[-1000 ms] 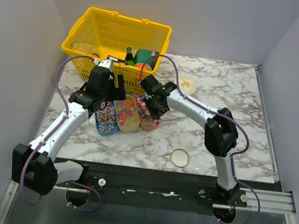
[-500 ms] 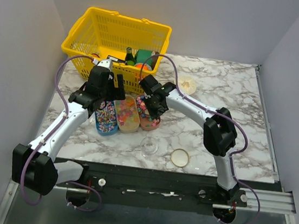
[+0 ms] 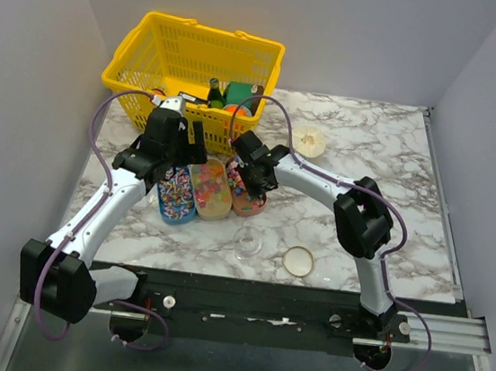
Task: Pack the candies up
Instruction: Scoop the fake candies from the storage box.
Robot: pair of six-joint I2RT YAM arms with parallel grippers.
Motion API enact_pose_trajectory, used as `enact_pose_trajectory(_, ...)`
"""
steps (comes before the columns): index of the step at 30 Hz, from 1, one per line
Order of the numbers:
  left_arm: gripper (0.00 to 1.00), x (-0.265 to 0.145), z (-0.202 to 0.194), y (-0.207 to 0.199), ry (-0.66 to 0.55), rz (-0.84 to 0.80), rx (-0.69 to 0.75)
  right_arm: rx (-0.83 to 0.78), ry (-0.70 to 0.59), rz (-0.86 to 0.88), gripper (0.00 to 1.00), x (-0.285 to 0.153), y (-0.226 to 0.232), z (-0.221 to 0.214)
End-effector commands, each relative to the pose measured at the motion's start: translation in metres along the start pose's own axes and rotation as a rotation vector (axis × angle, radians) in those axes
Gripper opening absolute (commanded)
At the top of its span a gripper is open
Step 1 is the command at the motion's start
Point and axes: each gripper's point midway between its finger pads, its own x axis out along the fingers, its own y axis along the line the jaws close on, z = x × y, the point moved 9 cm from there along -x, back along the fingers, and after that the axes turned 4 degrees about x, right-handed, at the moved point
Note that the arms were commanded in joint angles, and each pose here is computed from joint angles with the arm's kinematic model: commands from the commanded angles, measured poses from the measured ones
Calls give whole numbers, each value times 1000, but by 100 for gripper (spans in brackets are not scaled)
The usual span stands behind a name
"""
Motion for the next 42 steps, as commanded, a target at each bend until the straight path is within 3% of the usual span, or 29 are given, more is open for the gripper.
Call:
enact_pose_trajectory(1, 99, -6, 11, -1, -36, -9, -5, 7, -21, -67, 1, 10, -12, -2)
enact_pose_trajectory(21, 99, -5, 18, -1, -57, -22, -3, 3, -131, -22, 1, -51, -21, -12)
enact_pose_trajectory(34, 99, -9, 25, 13, -144, -36, -143, 4, -256, 8, 1, -100, -26, -33)
enact_pose_trajectory(42, 99, -1, 28, 9, -42, -93, -178, 26, -276, 50, 1, -137, -30, -58)
